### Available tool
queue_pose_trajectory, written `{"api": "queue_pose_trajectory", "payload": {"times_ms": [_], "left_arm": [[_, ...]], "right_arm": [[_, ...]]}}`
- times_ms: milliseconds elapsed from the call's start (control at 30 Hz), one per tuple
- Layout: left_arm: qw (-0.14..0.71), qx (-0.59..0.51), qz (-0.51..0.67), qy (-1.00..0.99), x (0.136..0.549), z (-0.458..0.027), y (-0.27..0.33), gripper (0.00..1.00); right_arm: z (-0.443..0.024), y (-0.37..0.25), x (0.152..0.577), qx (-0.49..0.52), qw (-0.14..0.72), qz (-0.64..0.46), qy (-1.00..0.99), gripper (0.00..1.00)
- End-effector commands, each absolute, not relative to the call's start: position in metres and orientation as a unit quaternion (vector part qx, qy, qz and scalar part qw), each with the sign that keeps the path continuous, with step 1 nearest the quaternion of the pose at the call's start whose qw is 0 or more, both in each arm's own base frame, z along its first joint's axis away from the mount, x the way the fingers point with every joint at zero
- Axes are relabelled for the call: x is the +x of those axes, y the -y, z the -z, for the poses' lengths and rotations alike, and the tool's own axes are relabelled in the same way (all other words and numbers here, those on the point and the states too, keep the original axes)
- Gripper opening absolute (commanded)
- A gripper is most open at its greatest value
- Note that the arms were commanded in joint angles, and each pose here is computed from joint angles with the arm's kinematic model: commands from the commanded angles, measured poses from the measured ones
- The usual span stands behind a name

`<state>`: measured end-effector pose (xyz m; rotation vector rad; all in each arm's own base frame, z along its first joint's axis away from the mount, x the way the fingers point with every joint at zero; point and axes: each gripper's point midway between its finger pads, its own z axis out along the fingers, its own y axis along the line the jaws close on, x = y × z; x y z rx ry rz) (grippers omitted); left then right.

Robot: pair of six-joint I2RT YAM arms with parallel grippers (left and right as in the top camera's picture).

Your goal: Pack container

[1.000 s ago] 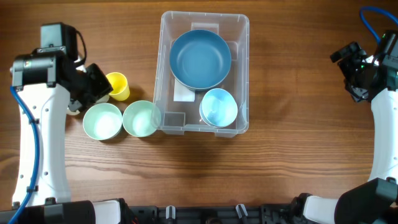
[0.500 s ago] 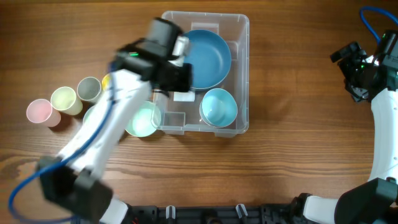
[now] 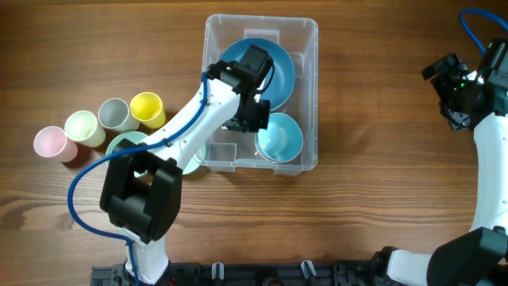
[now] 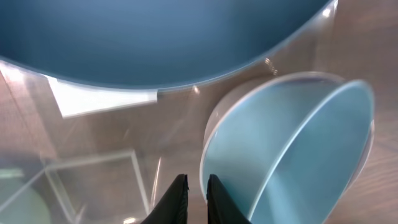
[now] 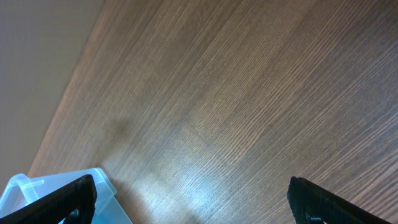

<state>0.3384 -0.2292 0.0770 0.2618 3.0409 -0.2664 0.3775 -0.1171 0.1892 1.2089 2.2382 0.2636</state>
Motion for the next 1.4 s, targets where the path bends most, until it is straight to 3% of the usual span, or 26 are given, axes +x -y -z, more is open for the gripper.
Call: {"api": "queue_pose_trajectory", "payload": {"times_ms": [0,167,500,700,767,833,1000,1100,1367], "left_arm": [[0.066,0.084,0.105,-0.989,0.333,-0.112,0.229,0.16],[0.098,0.104,0.121,-0.982,0.326,-0.138,0.24,0.22],[0.058,0.105,0.089,-0.989,0.316,-0.086,0.241,0.21],[0.07,0.102,0.085,-0.989,0.322,-0.082,0.242,0.21],[0.067,0.101,0.084,-0.989,0.321,-0.082,0.241,0.17],[0.069,0.099,0.083,-0.989,0.319,-0.093,0.238,0.14],[0.136,0.095,0.087,-0.982,0.325,-0.148,0.23,0.22],[0.144,0.097,0.089,-0.981,0.326,-0.154,0.229,0.21],[0.107,0.091,0.068,-0.988,0.322,-0.094,0.226,0.18]], "right_arm": [[-0.189,0.116,0.38,0.455,0.286,-0.104,-0.837,1.0],[-0.189,0.116,0.38,0.455,0.286,-0.104,-0.837,1.0],[-0.189,0.116,0.38,0.455,0.286,-0.104,-0.837,1.0],[-0.189,0.116,0.38,0.455,0.286,-0.104,-0.837,1.0],[-0.189,0.116,0.38,0.455,0.286,-0.104,-0.837,1.0],[-0.189,0.116,0.38,0.455,0.286,-0.104,-0.837,0.99],[-0.189,0.116,0.38,0.455,0.286,-0.104,-0.837,1.0],[-0.189,0.116,0.38,0.455,0.286,-0.104,-0.837,1.0],[-0.189,0.116,0.38,0.455,0.286,-0.104,-0.837,1.0]]}}
